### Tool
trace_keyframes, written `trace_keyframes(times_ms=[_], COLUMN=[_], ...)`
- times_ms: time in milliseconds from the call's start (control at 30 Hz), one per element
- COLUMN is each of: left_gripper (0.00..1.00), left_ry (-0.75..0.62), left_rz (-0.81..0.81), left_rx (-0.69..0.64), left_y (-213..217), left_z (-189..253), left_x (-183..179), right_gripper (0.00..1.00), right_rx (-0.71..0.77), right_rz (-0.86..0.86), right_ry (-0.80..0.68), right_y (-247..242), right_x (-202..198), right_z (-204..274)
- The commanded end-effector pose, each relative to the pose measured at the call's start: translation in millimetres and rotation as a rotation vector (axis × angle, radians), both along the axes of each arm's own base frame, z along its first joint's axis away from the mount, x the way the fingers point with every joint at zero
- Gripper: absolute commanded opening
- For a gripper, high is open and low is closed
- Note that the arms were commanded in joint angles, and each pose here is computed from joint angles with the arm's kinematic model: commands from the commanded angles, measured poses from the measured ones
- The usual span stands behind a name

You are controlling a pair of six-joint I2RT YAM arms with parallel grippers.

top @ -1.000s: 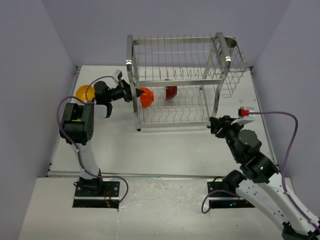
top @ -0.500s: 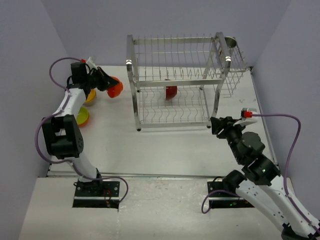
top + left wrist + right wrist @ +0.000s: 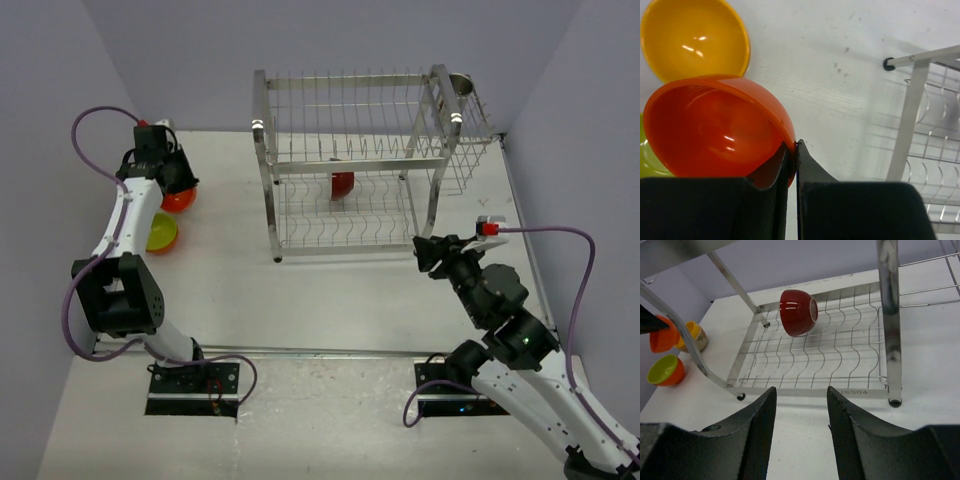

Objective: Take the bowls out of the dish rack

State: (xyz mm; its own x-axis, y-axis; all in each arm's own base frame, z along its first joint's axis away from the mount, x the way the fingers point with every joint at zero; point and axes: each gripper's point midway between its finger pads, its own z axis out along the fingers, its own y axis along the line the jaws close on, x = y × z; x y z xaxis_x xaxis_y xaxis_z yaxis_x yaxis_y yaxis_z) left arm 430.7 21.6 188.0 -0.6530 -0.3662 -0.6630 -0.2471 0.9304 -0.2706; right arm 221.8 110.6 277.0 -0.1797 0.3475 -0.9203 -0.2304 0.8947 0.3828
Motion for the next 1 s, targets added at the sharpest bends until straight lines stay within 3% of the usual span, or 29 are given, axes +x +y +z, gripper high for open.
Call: trace_keyframes(times_ms=[0, 167, 367, 500, 667, 967], left_gripper=[0.00, 0.00, 0.00, 0.00, 0.00, 0.00], left_ry=[-0.018, 0.002, 0.013, 0.035, 0.081, 0.157], left_rz=[0.071, 0.136, 0.053, 0.077, 0.169, 0.199], left_rx=[0.143, 0.228, 0.154, 0.199, 0.303, 0.324], left_y=[28, 46, 23, 26, 50, 56], left_z=[21, 18, 8, 3, -4, -24], left_x=[-5, -20, -4, 0, -16, -38], right_gripper=[0.46, 0.46, 0.46, 0.46, 0.46, 0.46], right_rx=[0.007, 0.012, 0.008, 0.007, 0.005, 0.022], right_rz=[0.041, 0.054, 0.061, 0.052, 0.048, 0.080], right_ry=[-0.025, -0.031, -0.029, -0.026, -0.024, -0.044], right_y=[8, 10, 12, 10, 9, 13], right_x=[-1, -3, -2, -3, -3, -7], right_z=[7, 9, 8, 8, 6, 11])
